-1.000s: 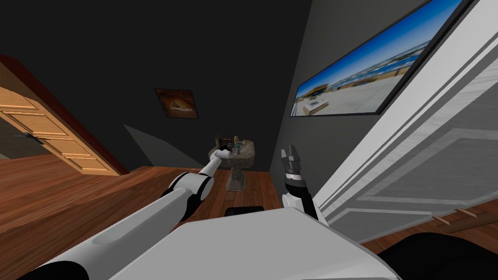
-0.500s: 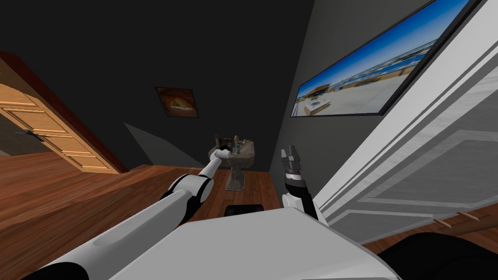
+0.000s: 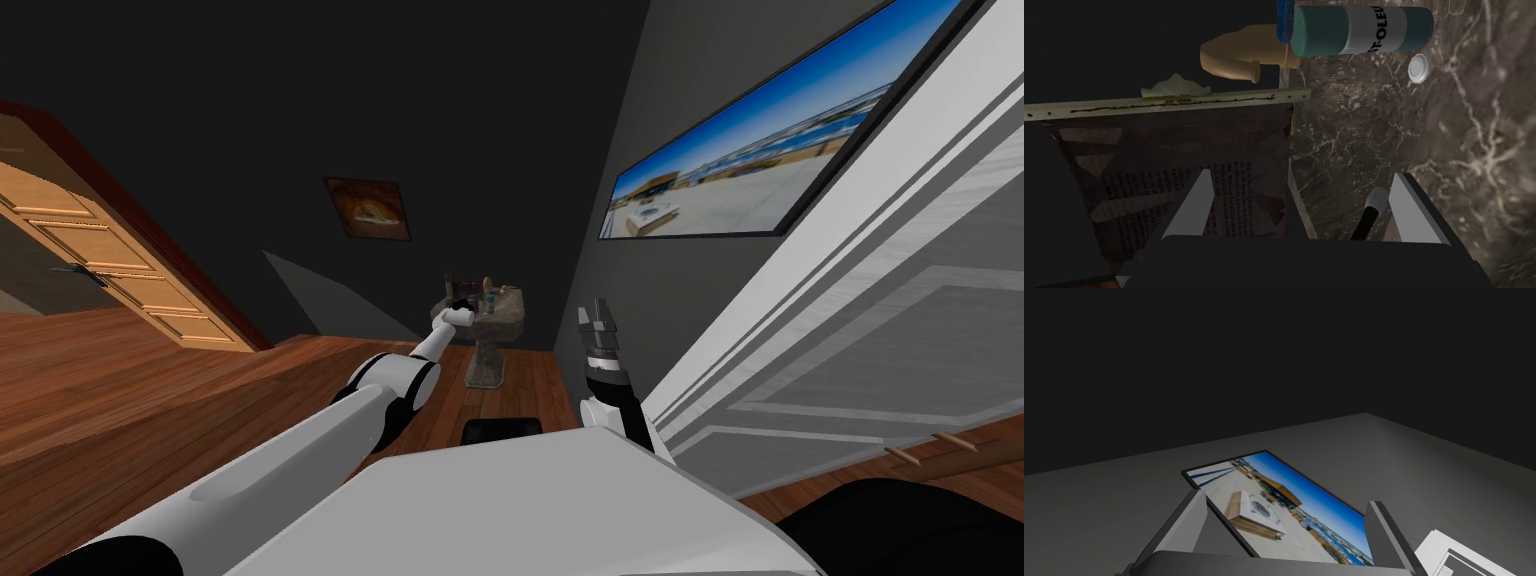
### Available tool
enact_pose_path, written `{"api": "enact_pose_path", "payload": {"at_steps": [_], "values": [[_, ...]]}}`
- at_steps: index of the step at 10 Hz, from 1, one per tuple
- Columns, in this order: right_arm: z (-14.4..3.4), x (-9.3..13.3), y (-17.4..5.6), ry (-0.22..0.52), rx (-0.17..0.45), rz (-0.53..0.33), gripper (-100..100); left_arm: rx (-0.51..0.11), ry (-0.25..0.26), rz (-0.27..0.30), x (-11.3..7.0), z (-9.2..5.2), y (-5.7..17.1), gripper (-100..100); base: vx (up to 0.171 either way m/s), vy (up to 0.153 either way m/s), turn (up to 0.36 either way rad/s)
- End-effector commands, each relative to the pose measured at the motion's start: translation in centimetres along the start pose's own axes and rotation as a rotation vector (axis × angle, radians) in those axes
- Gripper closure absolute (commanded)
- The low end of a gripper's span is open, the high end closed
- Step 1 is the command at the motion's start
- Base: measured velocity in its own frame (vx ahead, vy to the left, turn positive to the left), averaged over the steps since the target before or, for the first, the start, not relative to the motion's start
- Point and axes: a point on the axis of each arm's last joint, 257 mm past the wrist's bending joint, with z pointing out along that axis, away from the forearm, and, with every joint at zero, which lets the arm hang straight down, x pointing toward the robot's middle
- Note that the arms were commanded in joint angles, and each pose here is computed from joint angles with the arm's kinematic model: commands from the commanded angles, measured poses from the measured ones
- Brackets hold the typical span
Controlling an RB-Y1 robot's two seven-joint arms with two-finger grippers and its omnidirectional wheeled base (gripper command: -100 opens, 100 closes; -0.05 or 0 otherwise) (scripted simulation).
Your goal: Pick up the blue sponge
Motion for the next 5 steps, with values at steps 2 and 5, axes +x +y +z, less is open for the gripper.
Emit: {"api": "enact_pose_path", "payload": {"at_steps": [2,5], "values": [[0.0,0.0,0.0,0.0,0.0,0.0,0,0.032,0.004,-0.015,0.1,-0.1,-1.1,-100,-0.206,0.032,0.064],[0.0,0.0,0.0,0.0,0.0,0.0,0,0.074,0.01,-0.036,0.2,-0.2,-2.7,-100,-0.211,0.026,0.069]]}}
